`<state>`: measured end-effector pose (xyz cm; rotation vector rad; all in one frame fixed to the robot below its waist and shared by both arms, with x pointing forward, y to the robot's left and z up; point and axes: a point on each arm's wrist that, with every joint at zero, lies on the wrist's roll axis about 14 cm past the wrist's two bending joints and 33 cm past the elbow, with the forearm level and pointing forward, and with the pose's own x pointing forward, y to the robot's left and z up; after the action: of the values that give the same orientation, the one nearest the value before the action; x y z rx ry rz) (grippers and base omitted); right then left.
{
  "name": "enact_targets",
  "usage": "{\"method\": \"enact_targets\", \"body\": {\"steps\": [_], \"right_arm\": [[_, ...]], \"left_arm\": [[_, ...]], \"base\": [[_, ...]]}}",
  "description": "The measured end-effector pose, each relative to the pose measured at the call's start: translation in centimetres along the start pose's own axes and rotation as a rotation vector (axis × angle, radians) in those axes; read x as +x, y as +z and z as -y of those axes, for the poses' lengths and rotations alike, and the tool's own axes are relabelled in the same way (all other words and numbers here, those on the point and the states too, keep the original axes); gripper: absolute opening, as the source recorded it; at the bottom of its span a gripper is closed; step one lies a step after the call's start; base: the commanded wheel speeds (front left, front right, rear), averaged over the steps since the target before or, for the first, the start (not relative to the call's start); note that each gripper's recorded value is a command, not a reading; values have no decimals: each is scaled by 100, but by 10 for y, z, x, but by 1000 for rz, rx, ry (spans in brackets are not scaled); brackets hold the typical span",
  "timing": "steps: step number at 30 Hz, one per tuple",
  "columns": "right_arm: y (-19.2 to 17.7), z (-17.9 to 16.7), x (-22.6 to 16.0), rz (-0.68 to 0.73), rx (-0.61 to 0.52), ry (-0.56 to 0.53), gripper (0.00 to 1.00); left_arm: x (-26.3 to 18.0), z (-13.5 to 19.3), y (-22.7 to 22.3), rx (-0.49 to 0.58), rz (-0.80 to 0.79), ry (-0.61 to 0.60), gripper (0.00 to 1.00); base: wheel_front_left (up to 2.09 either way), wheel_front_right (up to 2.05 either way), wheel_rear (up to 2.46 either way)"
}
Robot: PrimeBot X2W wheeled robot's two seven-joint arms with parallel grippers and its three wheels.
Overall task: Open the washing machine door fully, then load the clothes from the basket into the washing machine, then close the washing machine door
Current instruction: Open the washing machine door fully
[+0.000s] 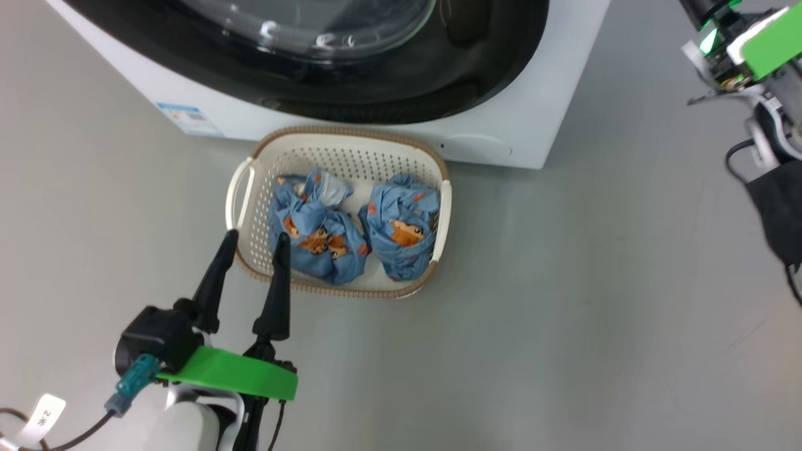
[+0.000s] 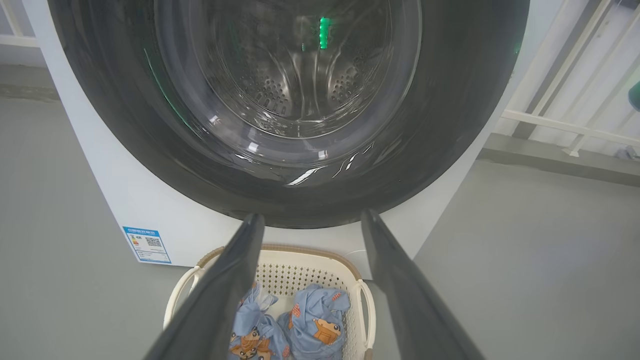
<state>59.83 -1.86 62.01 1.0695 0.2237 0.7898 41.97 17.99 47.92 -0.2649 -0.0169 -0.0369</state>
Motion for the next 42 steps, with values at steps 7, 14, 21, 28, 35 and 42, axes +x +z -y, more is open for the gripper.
{"method": "enact_targets", "body": {"steps": [7,14,21,28,35,42], "right_arm": [[-9,26,9,-97,54,-32,0],[-12,53,22,-183,68,-67,0],[-23,70,36,-248,76,-76,0],[-39,82,47,-304,77,-82,0],[-41,81,56,-308,61,-71,0],[-44,79,61,-318,42,-62,0]], "left_arm": [[9,0,-6,-2,-12,-5,100],[21,1,-9,-6,-11,-15,100],[26,-5,-14,-15,-21,-3,100],[27,-10,-21,-20,-38,10,100],[29,-10,-18,-19,-31,9,100],[28,-11,-18,-23,-32,13,100]], "base": [[0,0,0],[0,0,0],[0,0,0],[0,0,0],[0,0,0],[0,0,0]]}}
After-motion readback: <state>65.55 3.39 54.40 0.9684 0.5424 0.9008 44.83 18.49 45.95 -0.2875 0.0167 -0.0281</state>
